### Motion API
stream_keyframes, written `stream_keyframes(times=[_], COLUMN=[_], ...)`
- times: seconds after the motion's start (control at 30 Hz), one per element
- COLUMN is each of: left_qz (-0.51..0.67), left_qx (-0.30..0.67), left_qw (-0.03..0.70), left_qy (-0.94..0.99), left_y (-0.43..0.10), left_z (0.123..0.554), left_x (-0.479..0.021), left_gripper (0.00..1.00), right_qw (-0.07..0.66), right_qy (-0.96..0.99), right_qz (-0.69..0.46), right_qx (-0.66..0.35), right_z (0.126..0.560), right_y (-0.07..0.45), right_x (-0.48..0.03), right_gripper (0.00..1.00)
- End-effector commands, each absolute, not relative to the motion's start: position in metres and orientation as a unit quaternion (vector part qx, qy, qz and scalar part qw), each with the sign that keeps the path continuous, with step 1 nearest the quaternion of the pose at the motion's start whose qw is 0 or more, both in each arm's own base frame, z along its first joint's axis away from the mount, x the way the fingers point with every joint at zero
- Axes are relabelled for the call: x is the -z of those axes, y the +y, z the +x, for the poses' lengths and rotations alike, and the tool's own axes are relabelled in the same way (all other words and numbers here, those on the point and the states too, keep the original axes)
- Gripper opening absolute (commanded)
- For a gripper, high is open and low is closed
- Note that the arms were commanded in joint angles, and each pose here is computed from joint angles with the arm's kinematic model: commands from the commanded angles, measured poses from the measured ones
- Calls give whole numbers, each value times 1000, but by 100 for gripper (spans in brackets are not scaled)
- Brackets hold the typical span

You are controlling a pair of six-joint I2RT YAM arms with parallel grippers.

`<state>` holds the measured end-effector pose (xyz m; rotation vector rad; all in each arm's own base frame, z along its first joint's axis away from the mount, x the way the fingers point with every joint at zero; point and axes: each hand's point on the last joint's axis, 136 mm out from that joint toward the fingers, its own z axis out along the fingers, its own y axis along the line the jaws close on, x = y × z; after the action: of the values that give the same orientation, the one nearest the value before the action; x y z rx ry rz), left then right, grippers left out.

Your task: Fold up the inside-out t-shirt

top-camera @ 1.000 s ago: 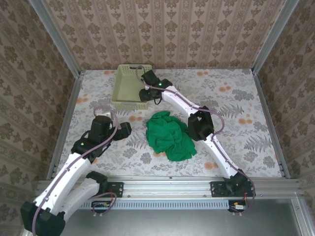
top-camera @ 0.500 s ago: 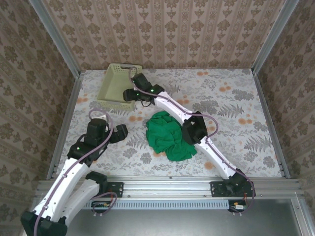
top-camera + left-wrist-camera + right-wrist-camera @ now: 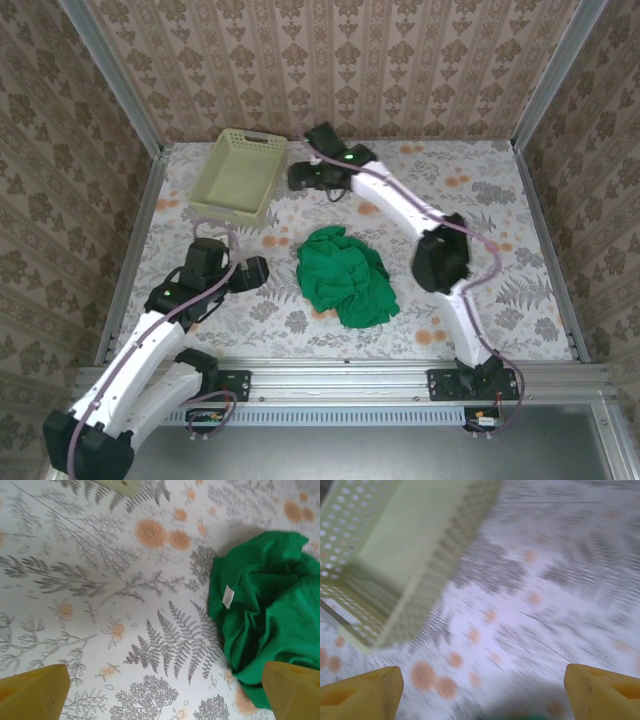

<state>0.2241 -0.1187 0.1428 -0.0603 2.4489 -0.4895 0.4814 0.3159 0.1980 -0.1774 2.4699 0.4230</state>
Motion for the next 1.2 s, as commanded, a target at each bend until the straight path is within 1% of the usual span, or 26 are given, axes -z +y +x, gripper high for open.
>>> stream_keyframes(times=[0.0, 0.1, 0.23, 0.37, 0.43, 0.53, 0.6, 0.7, 0.87, 0.93, 1.0, 1.1, 1.17], left_qz=[31, 57, 90, 87, 84, 88, 89, 87, 89, 87, 84, 79, 81], left_qx=[210, 230, 230, 205, 197, 187, 181, 182, 177, 175, 174, 173, 171], left_qw=[314, 309, 312, 306, 302, 288, 275, 257, 248, 250, 253, 263, 278], left_qy=[925, 921, 917, 926, 929, 935, 940, 945, 948, 948, 948, 946, 942], left_y=[-153, -185, -225, -244, -251, -262, -266, -272, -273, -270, -266, -259, -254], left_z=[227, 234, 250, 275, 287, 301, 307, 312, 314, 315, 316, 320, 323], left_x=[-150, -153, -161, -150, -144, -134, -124, -114, -113, -116, -122, -138, -155], left_gripper=[100, 100, 100, 98, 96, 90, 83, 69, 43, 34, 24, 11, 4], right_qw=[319, 314, 292, 253, 232, 207, 193, 177, 159, 155, 156, 171, 206], right_qy=[938, 941, 952, 961, 964, 966, 967, 970, 976, 978, 980, 982, 977], right_qz=[-65, -41, -13, 11, 23, 37, 42, 39, 21, 20, 23, 20, 21], right_qx=[-121, -115, -93, -113, -128, -153, -160, -164, -150, -140, -124, -82, -42], right_z=[438, 396, 334, 278, 257, 238, 232, 231, 232, 233, 233, 234, 240], right_y=[260, 216, 166, 145, 142, 147, 153, 164, 181, 180, 175, 158, 138], right_x=[-218, -218, -194, -154, -132, -104, -90, -73, -63, -61, -62, -77, -104], right_gripper=[85, 85, 85, 81, 79, 76, 75, 69, 53, 39, 18, 0, 0])
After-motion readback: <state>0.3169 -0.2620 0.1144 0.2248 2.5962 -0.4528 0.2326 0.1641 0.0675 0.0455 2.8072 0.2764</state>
